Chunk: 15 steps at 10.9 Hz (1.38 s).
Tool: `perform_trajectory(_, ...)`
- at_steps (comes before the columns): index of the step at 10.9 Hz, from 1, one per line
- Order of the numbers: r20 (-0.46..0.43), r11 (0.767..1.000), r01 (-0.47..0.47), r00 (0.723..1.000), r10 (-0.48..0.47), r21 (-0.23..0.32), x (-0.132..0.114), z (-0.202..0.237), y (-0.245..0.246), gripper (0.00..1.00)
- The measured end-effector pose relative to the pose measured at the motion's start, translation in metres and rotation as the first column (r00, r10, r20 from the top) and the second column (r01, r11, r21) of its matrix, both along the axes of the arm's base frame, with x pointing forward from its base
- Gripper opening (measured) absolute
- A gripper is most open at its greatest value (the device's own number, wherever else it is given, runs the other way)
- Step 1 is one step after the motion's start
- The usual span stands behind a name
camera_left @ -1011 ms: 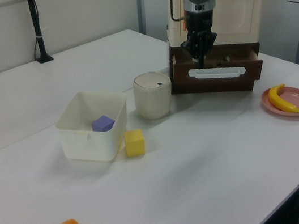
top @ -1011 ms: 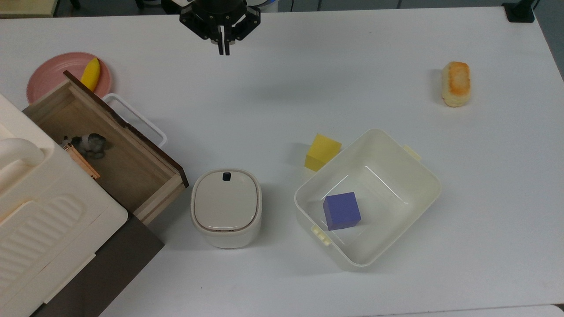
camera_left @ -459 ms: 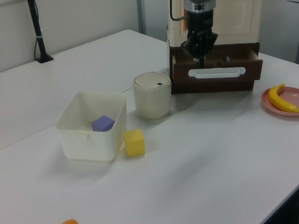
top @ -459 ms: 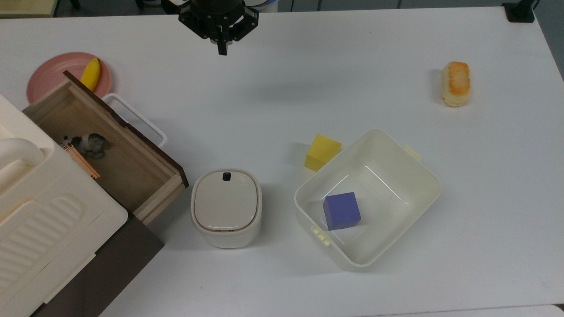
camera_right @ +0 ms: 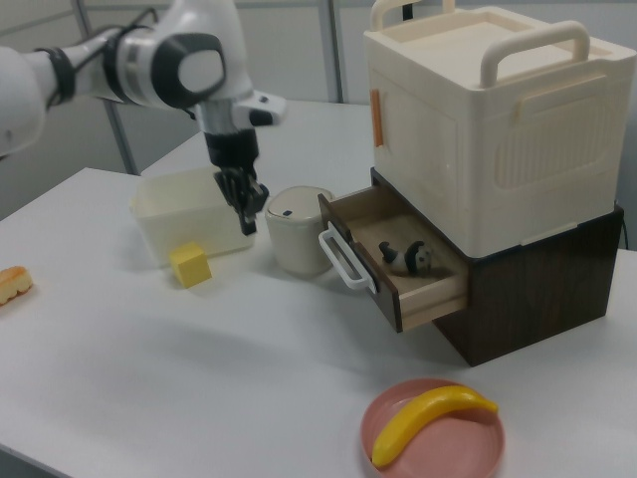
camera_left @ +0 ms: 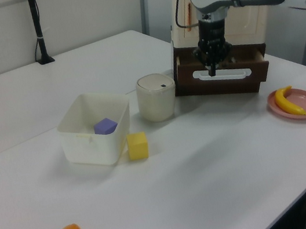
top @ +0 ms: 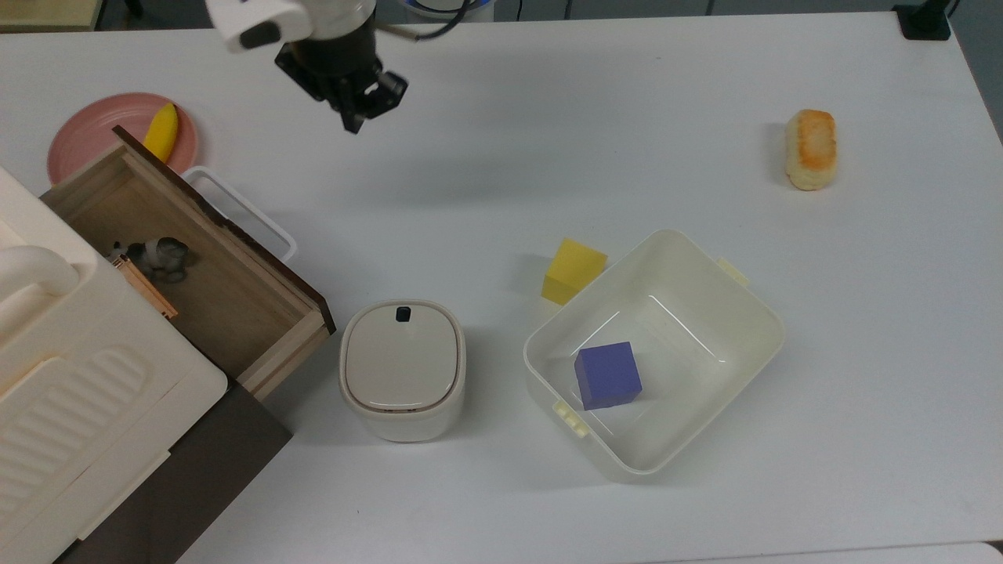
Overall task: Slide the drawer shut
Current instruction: 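Lower the gripper to the drawer front beside its white handle, then push the drawer front with the gripper into the wooden cabinet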
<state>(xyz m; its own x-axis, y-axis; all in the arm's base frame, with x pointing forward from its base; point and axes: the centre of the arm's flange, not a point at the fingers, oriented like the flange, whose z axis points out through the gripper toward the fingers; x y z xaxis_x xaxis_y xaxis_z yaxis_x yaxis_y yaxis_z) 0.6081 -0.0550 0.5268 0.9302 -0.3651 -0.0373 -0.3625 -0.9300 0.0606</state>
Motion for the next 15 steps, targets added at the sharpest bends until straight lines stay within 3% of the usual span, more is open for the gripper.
perform_trajectory(3, 0.0, 0.985, 0.173, 0.985, -0.173, -0.002, 0.017, -0.046, -0.037, 0.01)
perform_trajectory(8, 0.075, 0.973, 0.229, 0.97, -0.229, 0.006, 0.042, -0.092, -0.061, 0.01)
perform_trajectory(15, 0.274, 0.947, 0.322, 0.908, -0.316, 0.024, 0.058, -0.1, -0.139, 0.01)
